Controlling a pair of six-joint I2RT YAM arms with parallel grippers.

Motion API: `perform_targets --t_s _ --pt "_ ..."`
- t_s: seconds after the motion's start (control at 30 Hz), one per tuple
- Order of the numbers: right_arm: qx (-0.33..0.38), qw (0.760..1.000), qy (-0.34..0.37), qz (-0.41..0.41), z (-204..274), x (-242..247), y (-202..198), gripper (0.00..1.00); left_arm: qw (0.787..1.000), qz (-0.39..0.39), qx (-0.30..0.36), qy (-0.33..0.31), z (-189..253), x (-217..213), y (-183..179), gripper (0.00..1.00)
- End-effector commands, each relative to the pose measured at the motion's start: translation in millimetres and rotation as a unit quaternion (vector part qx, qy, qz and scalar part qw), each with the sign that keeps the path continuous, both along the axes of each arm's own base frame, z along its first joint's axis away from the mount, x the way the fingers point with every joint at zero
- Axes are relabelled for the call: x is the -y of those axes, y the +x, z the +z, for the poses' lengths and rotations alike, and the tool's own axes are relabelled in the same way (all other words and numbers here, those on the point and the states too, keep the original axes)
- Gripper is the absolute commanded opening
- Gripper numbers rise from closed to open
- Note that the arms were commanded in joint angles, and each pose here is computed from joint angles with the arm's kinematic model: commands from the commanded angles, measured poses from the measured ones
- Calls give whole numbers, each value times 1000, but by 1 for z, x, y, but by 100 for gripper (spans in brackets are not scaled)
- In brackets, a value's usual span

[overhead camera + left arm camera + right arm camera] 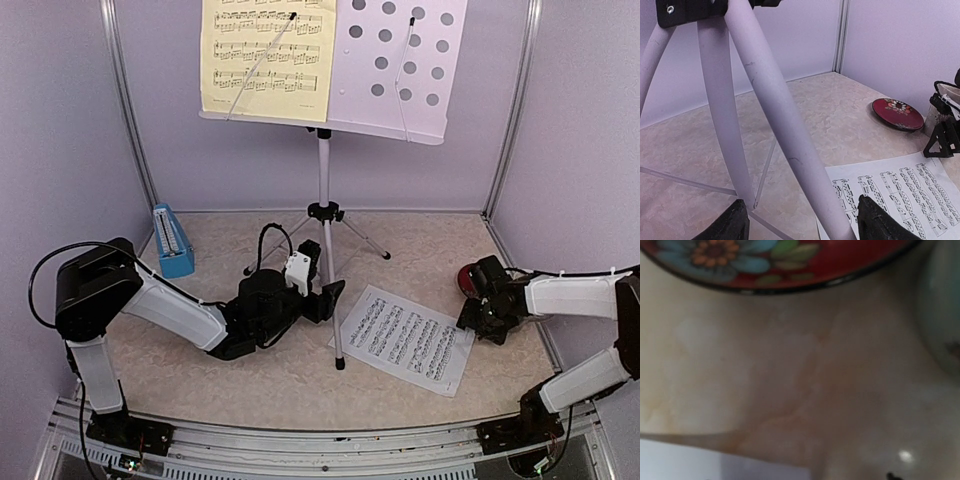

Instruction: Set up the instrument practice props

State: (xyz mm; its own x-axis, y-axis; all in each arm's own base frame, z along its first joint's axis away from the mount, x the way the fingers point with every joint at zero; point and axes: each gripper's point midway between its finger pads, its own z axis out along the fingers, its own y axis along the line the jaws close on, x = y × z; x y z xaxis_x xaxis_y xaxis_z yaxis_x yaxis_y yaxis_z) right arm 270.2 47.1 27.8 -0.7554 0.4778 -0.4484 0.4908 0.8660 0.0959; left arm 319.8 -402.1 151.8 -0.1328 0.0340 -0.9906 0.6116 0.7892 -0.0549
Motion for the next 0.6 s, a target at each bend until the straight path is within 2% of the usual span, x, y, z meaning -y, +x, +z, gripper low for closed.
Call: perform_targets --t_s 0.0,0.1,0.27,0.43,0.57 --pt "45 997 57 15 2 -19 8 71 1000 21 7 21 -1 -5 6 72" --pt "72 994 84 23 7 -26 10 67 1000 19 11 21 2 -4 5 72" --pt "80 992 99 14 4 -26 9 58 1000 15 14 22 4 -2 4 72" --pt "90 990 110 6 4 -25 11 37 1000 13 15 22 5 -1 2 72" --pt "105 988 113 11 13 -26 15 15 1000 13 16 23 6 -2 0 72"
